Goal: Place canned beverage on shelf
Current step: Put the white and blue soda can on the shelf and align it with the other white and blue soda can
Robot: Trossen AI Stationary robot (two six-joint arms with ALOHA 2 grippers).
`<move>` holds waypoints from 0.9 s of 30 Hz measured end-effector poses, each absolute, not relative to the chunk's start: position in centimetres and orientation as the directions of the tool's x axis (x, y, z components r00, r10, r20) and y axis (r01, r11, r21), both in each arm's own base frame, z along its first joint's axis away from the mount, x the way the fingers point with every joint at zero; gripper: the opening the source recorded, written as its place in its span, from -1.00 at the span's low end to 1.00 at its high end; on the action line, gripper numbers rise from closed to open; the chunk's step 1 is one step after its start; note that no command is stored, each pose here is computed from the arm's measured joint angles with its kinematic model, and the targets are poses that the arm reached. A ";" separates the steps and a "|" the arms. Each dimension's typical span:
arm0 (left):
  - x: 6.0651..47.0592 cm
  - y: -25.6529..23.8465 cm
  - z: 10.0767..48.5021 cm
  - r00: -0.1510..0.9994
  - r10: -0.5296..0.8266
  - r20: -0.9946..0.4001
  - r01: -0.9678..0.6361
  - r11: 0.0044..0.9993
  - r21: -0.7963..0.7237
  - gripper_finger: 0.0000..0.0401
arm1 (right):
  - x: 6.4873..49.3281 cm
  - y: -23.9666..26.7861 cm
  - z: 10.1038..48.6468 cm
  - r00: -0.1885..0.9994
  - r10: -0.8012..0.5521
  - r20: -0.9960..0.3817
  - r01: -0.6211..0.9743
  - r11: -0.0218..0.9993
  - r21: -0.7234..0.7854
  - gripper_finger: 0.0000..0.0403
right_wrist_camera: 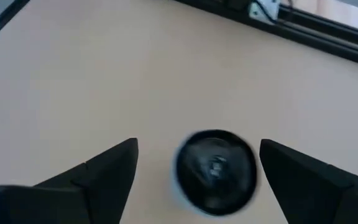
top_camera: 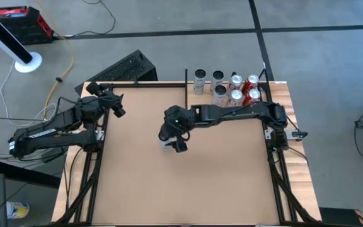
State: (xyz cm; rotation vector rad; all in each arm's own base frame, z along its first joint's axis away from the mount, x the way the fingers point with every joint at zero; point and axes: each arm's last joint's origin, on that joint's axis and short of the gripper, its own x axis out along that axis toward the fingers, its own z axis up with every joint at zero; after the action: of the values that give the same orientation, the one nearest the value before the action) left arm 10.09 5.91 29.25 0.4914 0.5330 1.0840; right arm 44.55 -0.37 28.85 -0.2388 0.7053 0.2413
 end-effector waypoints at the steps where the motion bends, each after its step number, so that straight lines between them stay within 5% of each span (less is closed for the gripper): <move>1: 10.1 5.9 29.2 0.368 0.915 -0.164 -0.689 0.387 0.613 0.45 | 44.6 -0.7 28.9 0.739 0.131 -0.661 -0.289 0.948 -0.136 0.80; 27: 10.1 5.9 29.3 0.365 0.917 -0.163 -0.690 0.384 0.613 0.45 | 45.3 -2.1 26.3 0.692 0.130 -0.710 -0.258 0.963 -0.075 0.78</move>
State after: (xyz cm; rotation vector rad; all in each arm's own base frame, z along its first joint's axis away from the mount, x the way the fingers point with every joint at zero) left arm 10.08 5.92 29.25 0.4900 0.5335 1.0876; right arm 45.30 -2.14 26.26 -0.1745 0.7780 0.2177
